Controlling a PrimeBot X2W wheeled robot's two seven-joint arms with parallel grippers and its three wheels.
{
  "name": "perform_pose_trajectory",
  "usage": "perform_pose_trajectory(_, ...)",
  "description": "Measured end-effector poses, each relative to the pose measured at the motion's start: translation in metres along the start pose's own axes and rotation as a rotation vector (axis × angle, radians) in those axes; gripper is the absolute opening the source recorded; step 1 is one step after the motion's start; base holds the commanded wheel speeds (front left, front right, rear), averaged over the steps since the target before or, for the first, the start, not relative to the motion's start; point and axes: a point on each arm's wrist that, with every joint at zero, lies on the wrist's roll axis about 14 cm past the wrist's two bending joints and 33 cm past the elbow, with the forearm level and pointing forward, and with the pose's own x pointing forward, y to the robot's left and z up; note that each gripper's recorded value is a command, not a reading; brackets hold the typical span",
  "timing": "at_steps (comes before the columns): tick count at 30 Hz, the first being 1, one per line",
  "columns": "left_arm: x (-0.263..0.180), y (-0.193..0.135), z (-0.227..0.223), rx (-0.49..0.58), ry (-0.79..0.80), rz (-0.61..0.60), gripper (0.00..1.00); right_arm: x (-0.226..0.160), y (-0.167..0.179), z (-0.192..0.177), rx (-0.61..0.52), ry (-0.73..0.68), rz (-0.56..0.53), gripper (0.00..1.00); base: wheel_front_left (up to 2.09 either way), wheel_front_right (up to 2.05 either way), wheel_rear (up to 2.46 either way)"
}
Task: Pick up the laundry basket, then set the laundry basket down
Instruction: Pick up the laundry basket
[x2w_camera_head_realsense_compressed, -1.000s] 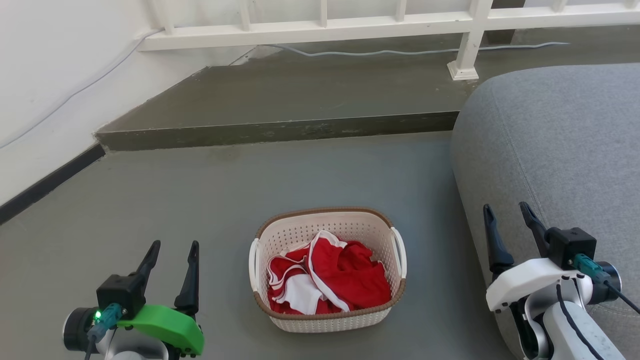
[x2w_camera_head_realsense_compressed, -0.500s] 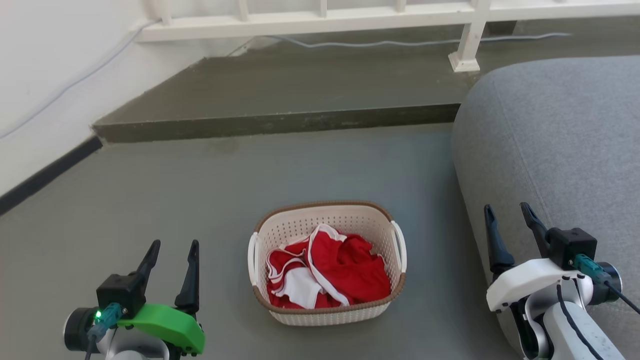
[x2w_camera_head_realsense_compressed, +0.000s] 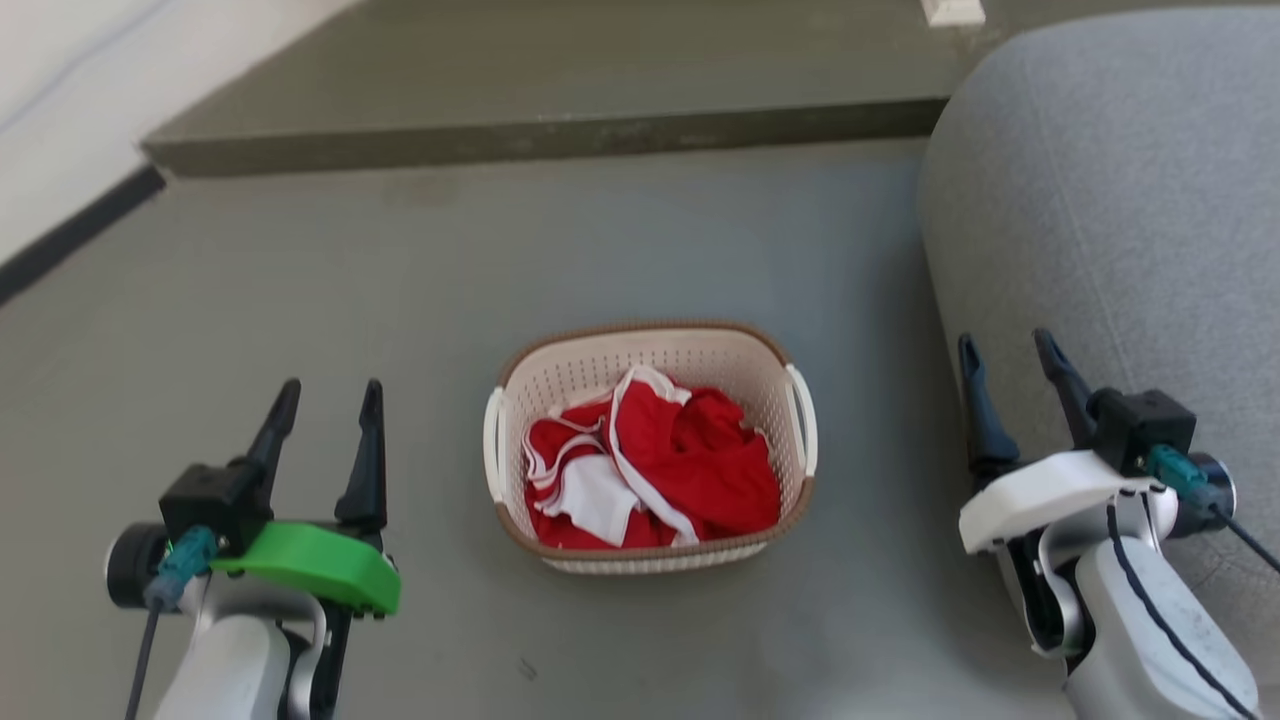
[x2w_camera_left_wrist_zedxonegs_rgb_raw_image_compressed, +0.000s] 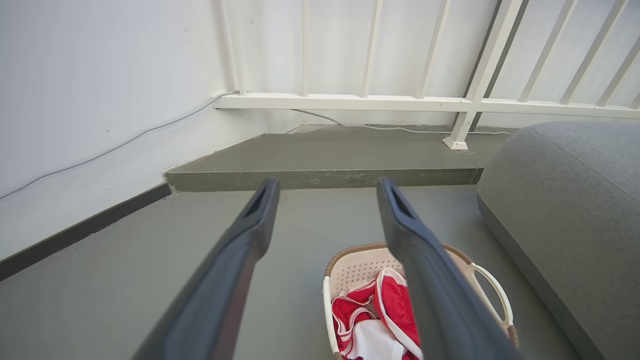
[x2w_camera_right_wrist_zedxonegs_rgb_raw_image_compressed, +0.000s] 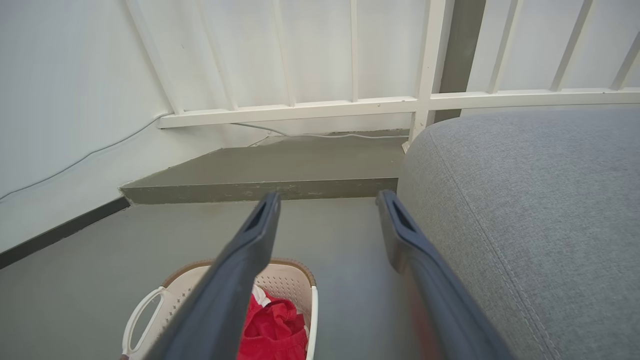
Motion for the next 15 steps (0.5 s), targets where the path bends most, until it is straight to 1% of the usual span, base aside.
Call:
perform_pose_trajectory(7, 0.026, 0.006, -0.01, -0.01, 0.014, -0.002, 1.0, 0.027, -0.003, -0.011, -0.006, 0.022, 0.0, 1.0, 0.0, 0.0, 0.0)
perform_pose_trajectory(15, 0.051, 0.019, -0.029, -0.022, 0.048, 0.012, 1.0, 0.059, -0.002, -0.028, -0.011, 0.048, 0.014, 1.0, 0.0, 0.0, 0.0)
